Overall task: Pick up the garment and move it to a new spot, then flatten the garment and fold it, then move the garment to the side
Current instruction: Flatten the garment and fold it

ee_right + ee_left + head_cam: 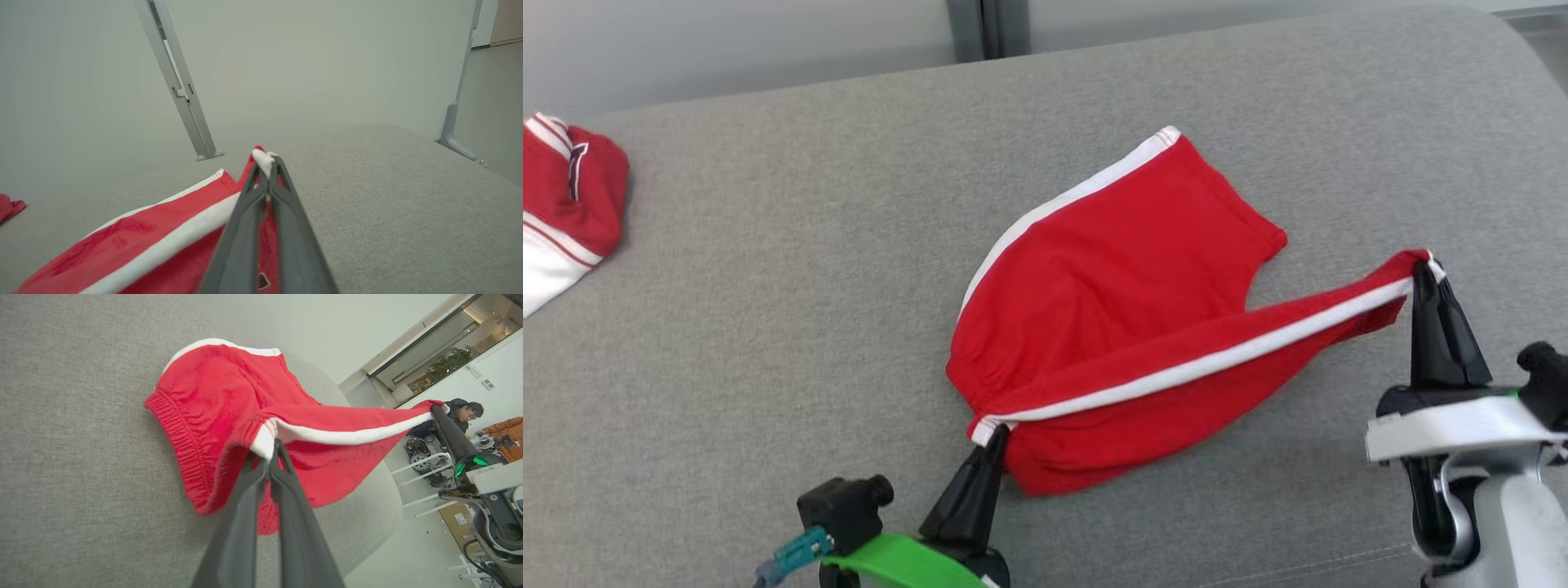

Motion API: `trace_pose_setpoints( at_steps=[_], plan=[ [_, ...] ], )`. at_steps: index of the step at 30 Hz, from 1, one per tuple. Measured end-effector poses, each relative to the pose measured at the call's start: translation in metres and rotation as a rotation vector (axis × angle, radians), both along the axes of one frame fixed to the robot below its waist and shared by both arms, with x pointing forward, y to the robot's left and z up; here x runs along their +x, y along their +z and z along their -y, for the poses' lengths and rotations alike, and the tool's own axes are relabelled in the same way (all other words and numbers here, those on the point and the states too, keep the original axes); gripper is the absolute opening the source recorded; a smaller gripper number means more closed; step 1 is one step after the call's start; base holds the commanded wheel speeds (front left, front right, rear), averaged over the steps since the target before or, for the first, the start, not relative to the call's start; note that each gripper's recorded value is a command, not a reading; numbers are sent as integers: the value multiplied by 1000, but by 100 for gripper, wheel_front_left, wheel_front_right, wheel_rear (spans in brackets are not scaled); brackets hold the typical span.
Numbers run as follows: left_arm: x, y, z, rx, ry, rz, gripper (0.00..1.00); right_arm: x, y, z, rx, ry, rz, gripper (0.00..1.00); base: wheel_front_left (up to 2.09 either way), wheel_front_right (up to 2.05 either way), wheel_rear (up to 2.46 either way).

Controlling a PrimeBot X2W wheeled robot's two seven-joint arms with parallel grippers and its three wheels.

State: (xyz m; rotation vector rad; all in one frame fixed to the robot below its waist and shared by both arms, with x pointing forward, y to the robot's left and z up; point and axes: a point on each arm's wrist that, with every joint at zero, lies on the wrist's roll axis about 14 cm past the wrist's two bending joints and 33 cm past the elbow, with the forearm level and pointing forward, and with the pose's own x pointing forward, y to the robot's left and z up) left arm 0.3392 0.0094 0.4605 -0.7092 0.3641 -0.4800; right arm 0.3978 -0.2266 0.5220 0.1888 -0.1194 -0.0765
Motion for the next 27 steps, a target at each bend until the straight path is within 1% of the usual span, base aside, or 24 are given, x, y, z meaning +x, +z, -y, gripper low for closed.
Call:
trace_pose_setpoints(
  at_steps=[4, 7, 10, 12, 14, 19, 24, 27],
  plan=[
    [27, -7, -11, -37, 97, -34, 0, 40, -2, -17, -35, 59, -14, 0, 0, 0, 0],
    [42, -14, -15, -48, 123, -58, 0, 70, -5, -26, -67, 104, -41, 0, 0, 0, 0],
    [60, -19, -23, -29, 154, -63, 0, 99, -11, -36, -96, 151, -74, 0, 0, 0, 0],
    [70, -24, -29, -13, 174, -73, 0, 117, -17, -45, -140, 191, -105, 0, 0, 0, 0],
    [76, -28, -30, -7, 182, -88, 0, 134, -29, -57, -157, 232, -153, 0, 0, 0, 0],
    [84, -37, -32, 1, 188, -129, 0, 162, -56, -78, -185, 298, -257, 0, 0, 0, 0],
    [88, -46, -43, 7, 236, -160, 0, 183, -70, -95, -201, 342, -310, 0, 0, 0, 0],
    [89, -49, -47, 11, 253, -166, 0, 194, -74, -98, -208, 347, -327, 0, 0, 0, 0]
  ],
)
